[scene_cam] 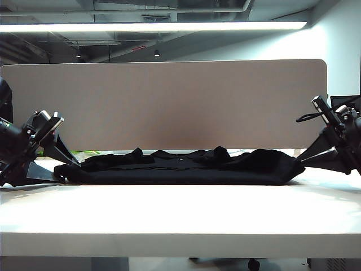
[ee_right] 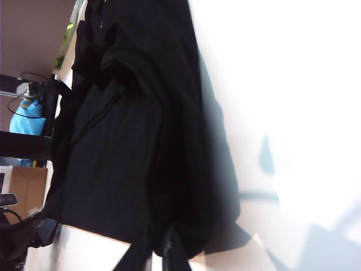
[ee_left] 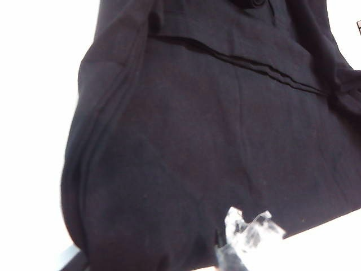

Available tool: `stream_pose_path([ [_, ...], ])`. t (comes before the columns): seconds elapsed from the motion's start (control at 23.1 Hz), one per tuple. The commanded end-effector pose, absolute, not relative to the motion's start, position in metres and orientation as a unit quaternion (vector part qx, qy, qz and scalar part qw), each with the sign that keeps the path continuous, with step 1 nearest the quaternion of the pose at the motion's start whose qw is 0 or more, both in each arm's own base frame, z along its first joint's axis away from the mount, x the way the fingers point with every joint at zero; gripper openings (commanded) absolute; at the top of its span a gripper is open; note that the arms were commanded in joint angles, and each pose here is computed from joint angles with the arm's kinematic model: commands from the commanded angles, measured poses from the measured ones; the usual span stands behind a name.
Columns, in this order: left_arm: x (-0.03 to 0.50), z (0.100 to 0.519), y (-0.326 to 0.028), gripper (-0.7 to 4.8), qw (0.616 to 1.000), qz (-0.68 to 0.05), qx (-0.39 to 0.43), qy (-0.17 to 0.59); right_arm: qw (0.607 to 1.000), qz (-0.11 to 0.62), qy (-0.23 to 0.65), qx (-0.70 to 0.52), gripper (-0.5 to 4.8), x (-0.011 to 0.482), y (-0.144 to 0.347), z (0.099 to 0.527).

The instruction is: Fold the bottom side of the T-shirt horizontally towards the center, about one-third of the way, then fold the sleeve back towards the center, creating a straight line along the edge of the T-shirt, and finally fold the bottom of the T-shirt up towards the top, creating a neat rectangle.

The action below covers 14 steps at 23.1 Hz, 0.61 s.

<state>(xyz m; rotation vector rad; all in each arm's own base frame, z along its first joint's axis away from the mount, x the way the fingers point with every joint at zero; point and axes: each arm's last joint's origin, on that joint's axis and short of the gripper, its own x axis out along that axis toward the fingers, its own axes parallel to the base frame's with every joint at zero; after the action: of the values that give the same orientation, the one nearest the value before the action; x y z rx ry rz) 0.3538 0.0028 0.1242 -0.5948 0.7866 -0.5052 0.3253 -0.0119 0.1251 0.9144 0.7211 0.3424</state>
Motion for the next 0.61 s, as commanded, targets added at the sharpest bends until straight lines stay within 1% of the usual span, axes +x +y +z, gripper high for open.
stream_pose_path([
  [0.04, 0.352, 0.119, 0.002, 1.56, 0.843, -0.238, -0.290, 0.386, 0.815, 0.131, 0.371, 0.426, 0.35, 0.321, -0.012, 0.114],
  [0.09, 0.352, 0.120, 0.002, 1.07, 0.843, -0.239, -0.290, 0.384, 0.816, 0.129, 0.375, 0.420, 0.03, 0.320, -0.012, 0.113],
  [0.13, 0.352, 0.120, 0.002, 0.74, 0.843, -0.240, -0.290, 0.384, 0.817, 0.130, 0.376, 0.418, -0.02, 0.320, -0.012, 0.113],
  [0.17, 0.352, 0.120, 0.002, -0.11, 0.839, -0.253, -0.293, 0.383, 0.817, 0.130, 0.377, 0.416, -0.02, 0.320, -0.012, 0.113],
  [0.26, 0.352, 0.123, 0.001, -0.05, 0.833, -0.279, -0.297, 0.374, 0.816, 0.139, 0.377, 0.416, -0.02, 0.320, -0.012, 0.114],
  [0.35, 0.350, 0.130, 0.004, -0.05, 0.823, -0.306, -0.306, 0.367, 0.808, 0.172, 0.376, 0.419, -0.02, 0.320, -0.011, 0.118],
  [0.48, 0.343, 0.147, 0.011, -0.05, 0.830, -0.306, -0.293, 0.362, 0.815, 0.185, 0.369, 0.405, -0.03, 0.316, -0.010, 0.131],
  [0.61, 0.331, 0.171, 0.017, -0.05, 0.842, -0.307, -0.270, 0.352, 0.830, 0.197, 0.353, 0.384, -0.03, 0.309, -0.009, 0.154],
])
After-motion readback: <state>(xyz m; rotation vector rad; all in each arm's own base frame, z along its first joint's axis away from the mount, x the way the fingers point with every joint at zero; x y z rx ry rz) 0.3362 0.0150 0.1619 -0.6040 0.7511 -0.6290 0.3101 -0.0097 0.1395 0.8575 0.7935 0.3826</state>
